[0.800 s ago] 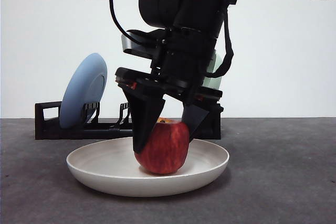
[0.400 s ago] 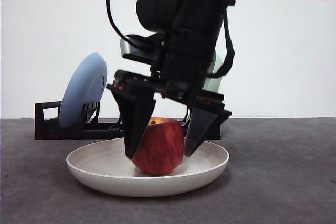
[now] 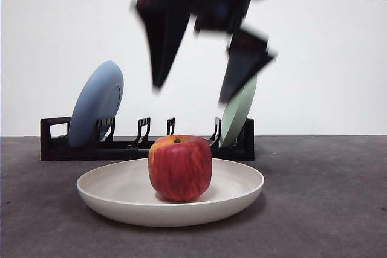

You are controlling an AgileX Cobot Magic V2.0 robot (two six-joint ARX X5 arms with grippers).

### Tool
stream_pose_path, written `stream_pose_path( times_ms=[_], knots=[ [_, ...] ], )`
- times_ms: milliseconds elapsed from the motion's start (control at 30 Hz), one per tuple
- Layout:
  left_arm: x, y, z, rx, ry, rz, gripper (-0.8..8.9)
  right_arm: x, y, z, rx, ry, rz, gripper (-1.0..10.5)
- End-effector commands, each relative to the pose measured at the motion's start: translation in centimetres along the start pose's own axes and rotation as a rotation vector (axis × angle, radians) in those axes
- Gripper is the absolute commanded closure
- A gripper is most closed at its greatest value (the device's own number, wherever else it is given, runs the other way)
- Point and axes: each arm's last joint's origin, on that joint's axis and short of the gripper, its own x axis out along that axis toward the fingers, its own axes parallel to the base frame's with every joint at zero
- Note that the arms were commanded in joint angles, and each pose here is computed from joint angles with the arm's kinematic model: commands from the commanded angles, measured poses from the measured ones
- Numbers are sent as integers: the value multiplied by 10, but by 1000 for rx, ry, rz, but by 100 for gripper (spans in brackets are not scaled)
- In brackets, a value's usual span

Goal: Take the yellow plate from the plate rack,put the plate on the table,take the apple from the table,put the apple in the plate

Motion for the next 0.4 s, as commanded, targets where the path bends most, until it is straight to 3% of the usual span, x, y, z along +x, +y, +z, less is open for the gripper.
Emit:
stream_pose_path(
  times_ms=[33,133,300,400],
  knots=[
    [0,0,0,14,-1,2,821,-32,4,-12,-3,-21,4,363],
    [0,0,0,16,-2,2,822,-68,6,-30,-7,-55,5,458],
    [0,0,0,24,-1,1,821,-120,10,-65,-11,-129,8,489],
    [0,0,0,31,-1,1,821,-143,12,-87,-7,-157,9,607]
  ],
)
